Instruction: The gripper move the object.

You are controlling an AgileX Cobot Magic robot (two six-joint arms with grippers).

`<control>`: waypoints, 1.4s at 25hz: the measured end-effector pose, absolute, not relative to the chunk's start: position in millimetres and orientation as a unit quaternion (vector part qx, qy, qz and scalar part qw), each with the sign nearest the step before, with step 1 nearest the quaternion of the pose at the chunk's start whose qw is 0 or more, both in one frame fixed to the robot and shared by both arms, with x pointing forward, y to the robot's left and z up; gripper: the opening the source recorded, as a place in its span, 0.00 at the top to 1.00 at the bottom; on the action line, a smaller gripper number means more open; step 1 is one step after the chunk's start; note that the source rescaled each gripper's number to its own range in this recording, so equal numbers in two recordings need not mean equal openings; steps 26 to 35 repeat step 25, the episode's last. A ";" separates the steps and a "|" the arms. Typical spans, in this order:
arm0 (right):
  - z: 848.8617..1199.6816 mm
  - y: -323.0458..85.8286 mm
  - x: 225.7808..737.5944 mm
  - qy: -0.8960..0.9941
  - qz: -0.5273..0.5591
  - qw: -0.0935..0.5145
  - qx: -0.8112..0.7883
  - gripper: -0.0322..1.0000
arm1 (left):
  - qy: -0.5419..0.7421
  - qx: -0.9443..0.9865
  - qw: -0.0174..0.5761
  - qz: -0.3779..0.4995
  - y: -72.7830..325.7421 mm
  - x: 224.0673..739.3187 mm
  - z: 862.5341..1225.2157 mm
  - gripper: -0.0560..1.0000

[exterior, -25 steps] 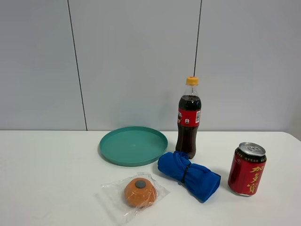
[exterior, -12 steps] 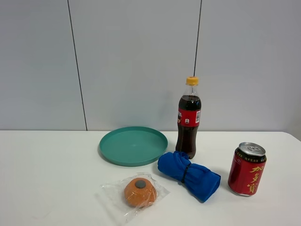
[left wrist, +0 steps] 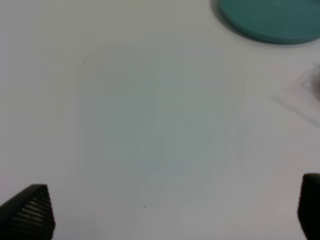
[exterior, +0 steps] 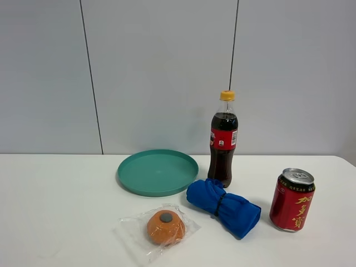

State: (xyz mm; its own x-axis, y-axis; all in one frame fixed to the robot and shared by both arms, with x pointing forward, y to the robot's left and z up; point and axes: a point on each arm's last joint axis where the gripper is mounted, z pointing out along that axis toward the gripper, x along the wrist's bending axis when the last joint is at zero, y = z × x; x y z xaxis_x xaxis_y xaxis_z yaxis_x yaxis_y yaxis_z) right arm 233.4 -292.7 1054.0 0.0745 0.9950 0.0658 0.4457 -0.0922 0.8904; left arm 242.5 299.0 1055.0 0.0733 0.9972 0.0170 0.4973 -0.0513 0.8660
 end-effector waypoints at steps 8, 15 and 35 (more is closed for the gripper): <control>1054.0 -292.7 233.4 0.566 0.377 0.365 0.636 0.00 | 0.576 0.624 0.377 0.370 300.4 232.1 1054.9 0.01; 1054.0 -292.7 233.4 0.566 0.377 0.365 0.636 0.00 | 0.576 0.623 0.376 0.372 300.8 232.0 1054.8 0.01; 1054.0 -292.7 233.4 0.566 0.377 0.365 0.636 0.00 | 0.576 0.623 0.376 0.372 300.9 232.0 1054.8 0.01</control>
